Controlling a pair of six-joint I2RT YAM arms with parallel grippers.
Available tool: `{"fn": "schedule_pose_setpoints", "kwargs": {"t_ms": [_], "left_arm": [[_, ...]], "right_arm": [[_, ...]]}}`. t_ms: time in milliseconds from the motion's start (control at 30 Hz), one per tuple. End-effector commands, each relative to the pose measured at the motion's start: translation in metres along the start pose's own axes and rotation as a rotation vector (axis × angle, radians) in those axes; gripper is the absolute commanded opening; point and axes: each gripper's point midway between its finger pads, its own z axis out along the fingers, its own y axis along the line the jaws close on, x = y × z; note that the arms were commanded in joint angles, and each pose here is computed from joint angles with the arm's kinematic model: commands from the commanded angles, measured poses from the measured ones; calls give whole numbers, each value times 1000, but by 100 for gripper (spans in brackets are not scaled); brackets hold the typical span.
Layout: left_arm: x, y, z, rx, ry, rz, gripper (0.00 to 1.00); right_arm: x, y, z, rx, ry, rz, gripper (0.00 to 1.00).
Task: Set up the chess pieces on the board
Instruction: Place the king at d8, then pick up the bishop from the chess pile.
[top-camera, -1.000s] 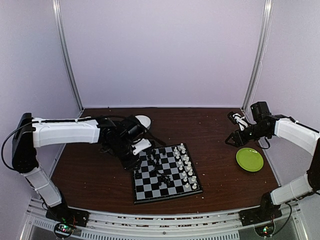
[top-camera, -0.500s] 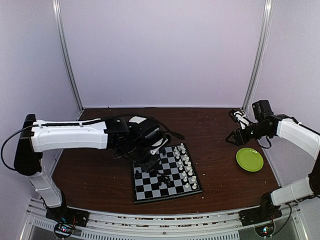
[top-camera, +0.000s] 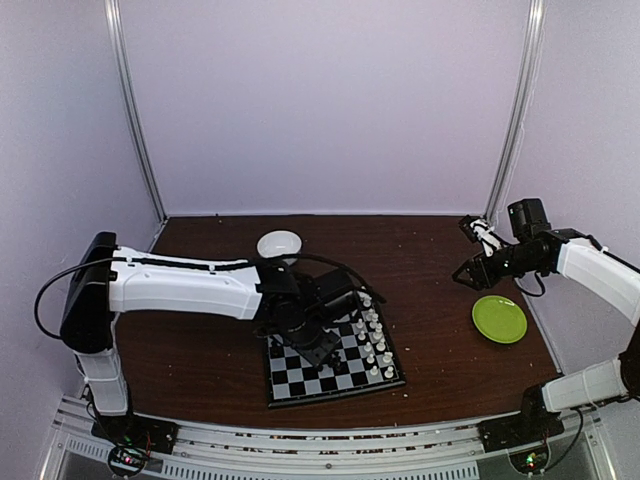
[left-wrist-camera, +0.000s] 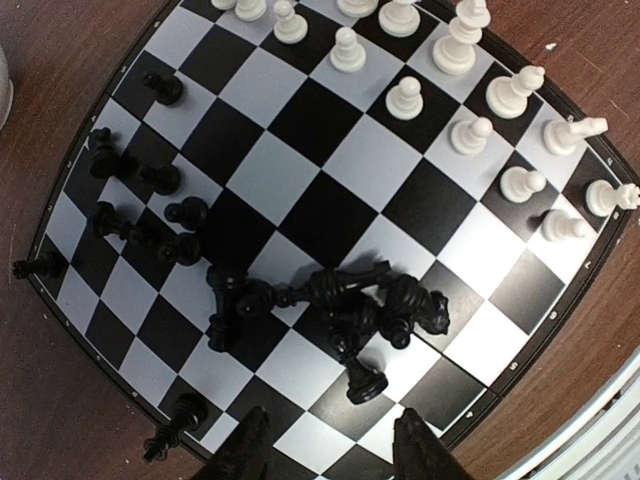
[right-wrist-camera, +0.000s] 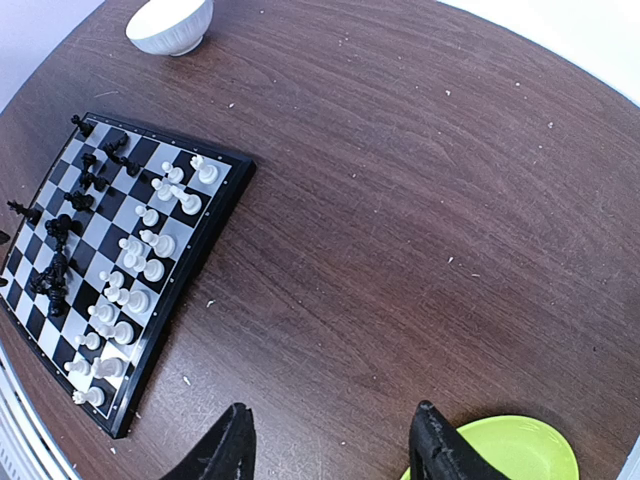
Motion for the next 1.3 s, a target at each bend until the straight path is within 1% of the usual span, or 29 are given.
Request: {"fn": "schedule_pose_setpoints", "kwargs": {"t_ms": [0,433,700,933,1267], "left_arm": [[-5,3,8,-39,4,-45,42],[9,6,32,-62,71,-57,43],[19,1,45,-11,98,-77,43],[25,3,49,-9,115,-75,40],[35,1,56,16,147,-64,30]], "right_arm": [[-3,6,-2,-17,-12,-15,53],[0,5,0,-16,-4,-18,54],[2,5,1,-18,3,-18,54],[2,5,0,-14,1,-19,54],[2,5,0,-15,1,-21,54]]}}
